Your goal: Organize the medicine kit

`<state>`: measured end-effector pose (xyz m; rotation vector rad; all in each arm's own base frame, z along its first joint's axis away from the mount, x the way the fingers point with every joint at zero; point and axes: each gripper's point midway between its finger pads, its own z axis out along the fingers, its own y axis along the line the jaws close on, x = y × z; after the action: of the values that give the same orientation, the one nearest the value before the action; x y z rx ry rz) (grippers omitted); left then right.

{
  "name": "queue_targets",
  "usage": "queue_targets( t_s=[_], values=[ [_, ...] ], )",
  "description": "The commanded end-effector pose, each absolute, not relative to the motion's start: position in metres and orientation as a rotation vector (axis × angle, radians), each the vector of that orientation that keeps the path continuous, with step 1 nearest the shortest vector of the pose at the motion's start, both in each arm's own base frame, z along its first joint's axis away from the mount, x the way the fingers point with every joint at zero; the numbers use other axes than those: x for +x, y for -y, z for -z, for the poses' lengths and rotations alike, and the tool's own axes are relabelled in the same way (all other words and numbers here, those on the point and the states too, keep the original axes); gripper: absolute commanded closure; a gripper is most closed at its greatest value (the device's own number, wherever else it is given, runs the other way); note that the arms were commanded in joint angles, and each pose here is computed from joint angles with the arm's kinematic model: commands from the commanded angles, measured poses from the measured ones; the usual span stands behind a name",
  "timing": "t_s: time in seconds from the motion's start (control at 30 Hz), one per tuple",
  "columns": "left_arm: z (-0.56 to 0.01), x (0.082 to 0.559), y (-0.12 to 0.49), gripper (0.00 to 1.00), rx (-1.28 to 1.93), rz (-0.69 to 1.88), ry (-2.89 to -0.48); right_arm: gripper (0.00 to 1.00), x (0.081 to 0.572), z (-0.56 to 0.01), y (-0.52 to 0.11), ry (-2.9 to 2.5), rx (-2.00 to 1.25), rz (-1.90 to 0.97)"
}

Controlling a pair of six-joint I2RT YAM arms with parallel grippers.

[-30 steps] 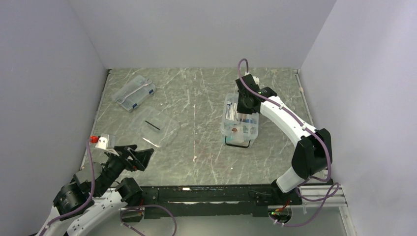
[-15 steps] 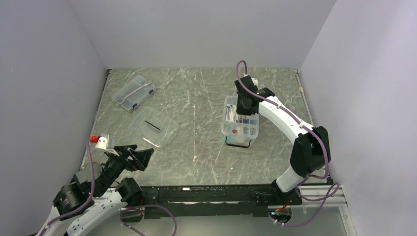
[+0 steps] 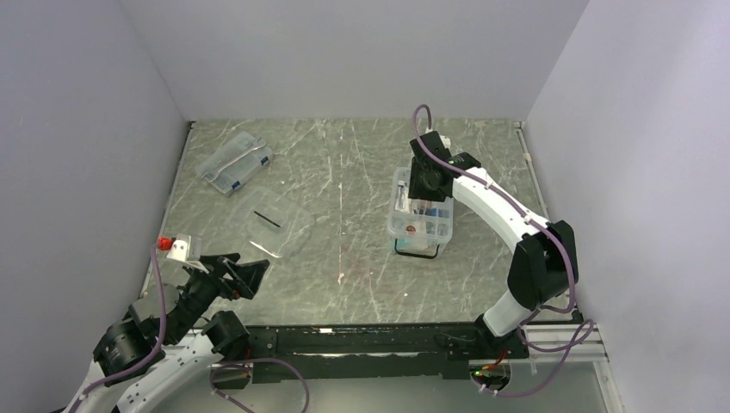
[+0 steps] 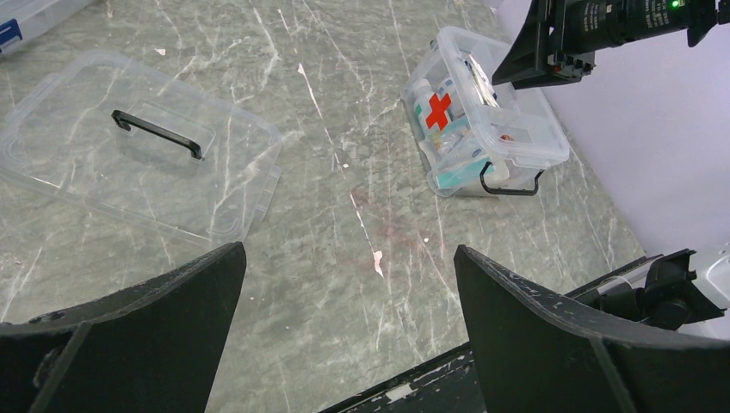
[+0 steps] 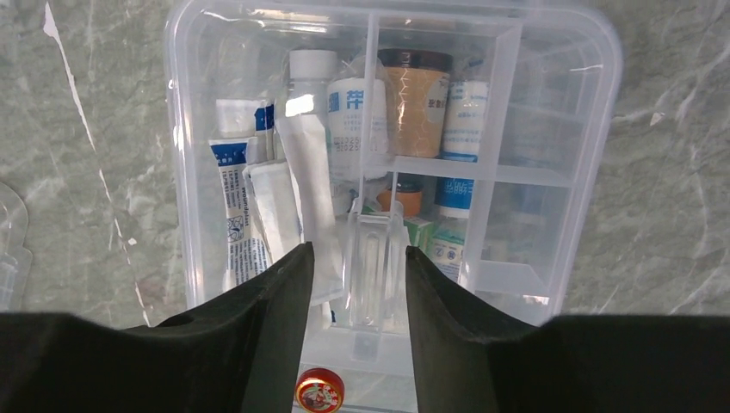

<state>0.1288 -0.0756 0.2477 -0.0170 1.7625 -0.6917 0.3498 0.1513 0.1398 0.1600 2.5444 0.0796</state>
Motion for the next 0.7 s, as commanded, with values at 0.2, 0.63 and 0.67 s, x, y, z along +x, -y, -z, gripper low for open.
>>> queue_targets(
  t_s=[0.2, 0.63, 0.67],
  values=[
    [-0.252, 0.131, 0.076, 0.01, -0.032, 0.700, -1.745, 0.45, 0.357, -0.192, -0.139, -2.425, 0.184, -0.057],
    [-0.252, 0.131, 0.077, 0.01, -0.027, 0.701, -1.748, 0.41, 0.349, -0.201, -0.080, -2.322, 0.358, 0.109],
    [-0.252, 0.131, 0.077, 0.01, -0.028, 0.701, -1.746, 0.42, 0.348, -0.199, -0.076, -2.324, 0.365, 0.111]
  ],
)
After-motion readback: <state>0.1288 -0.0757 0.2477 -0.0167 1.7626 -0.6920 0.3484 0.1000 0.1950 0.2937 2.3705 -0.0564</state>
